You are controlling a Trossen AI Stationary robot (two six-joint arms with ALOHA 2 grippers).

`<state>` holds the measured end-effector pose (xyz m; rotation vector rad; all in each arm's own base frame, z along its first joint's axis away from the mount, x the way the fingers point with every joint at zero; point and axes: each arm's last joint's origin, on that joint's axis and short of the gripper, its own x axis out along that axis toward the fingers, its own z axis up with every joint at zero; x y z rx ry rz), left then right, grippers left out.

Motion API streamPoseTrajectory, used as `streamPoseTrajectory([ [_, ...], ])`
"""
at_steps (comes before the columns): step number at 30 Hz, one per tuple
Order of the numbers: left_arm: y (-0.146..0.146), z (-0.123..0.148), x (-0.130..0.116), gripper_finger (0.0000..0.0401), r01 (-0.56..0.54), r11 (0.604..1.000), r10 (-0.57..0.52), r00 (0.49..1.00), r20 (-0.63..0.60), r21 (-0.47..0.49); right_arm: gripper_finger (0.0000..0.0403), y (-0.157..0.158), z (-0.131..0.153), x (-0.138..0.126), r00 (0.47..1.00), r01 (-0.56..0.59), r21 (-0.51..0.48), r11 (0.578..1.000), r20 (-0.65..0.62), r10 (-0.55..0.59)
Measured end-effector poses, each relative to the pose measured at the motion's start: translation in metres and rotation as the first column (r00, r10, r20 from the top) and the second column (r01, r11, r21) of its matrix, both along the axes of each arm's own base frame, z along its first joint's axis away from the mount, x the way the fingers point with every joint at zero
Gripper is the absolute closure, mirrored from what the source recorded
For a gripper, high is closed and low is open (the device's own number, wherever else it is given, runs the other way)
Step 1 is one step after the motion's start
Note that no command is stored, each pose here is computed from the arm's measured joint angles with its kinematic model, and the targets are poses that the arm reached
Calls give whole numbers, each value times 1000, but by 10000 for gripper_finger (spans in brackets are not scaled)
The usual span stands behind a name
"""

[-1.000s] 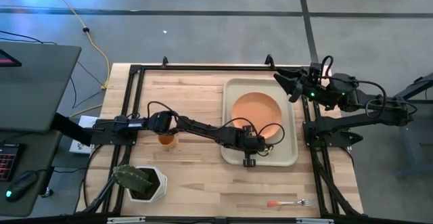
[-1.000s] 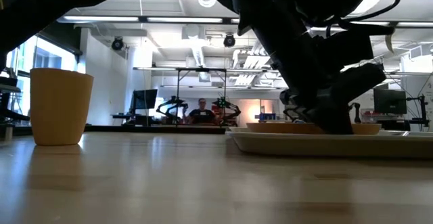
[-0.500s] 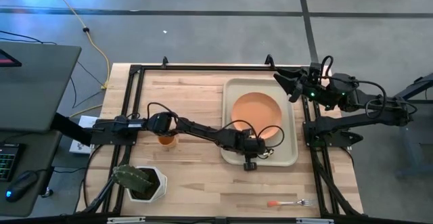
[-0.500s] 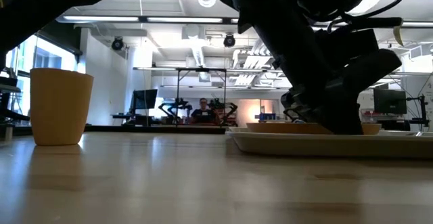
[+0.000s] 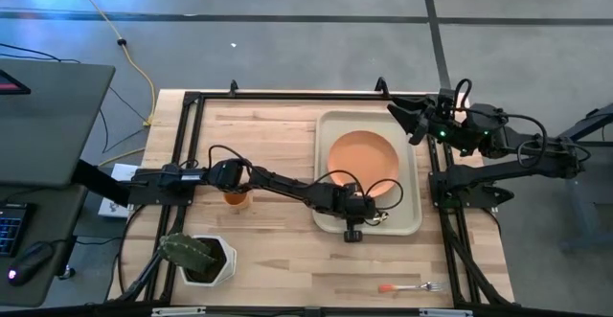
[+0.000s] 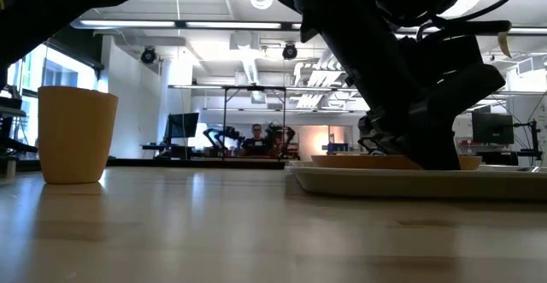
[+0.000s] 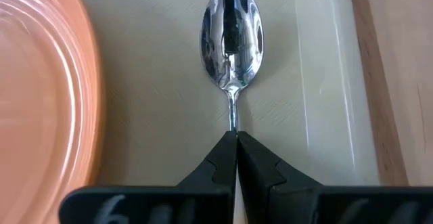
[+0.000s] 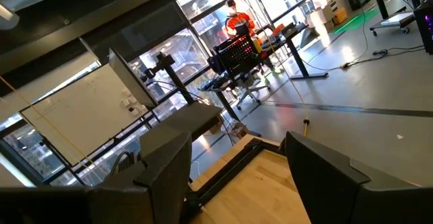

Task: Pick and place plate/cup/fork/spoon on tray
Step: Put the orange spoon on the beige serving tray beside the orange plate, then put the orange fork on the beige serving tray beside the orange spoon

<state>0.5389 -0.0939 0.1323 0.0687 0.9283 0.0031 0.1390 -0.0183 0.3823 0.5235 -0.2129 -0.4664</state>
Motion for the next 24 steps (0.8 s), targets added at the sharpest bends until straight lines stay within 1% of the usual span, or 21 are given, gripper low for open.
streamPoseTrajectory([
  [6,-2,0,0,400,6,1000,-6,1000,1,1,171,0,0,0,1000,0,0,1000,0,0],
  [9,-2,0,0,392,0,1000,0,1000,1,-4,171,0,0,0,1000,0,0,1000,0,0],
  [18,-2,0,0,330,-8,1000,8,1000,3,1,171,0,0,0,1000,0,0,1000,0,0],
  [24,-2,0,0,296,-4,1000,4,1000,2,-1,171,0,0,0,1000,0,0,1000,0,0],
])
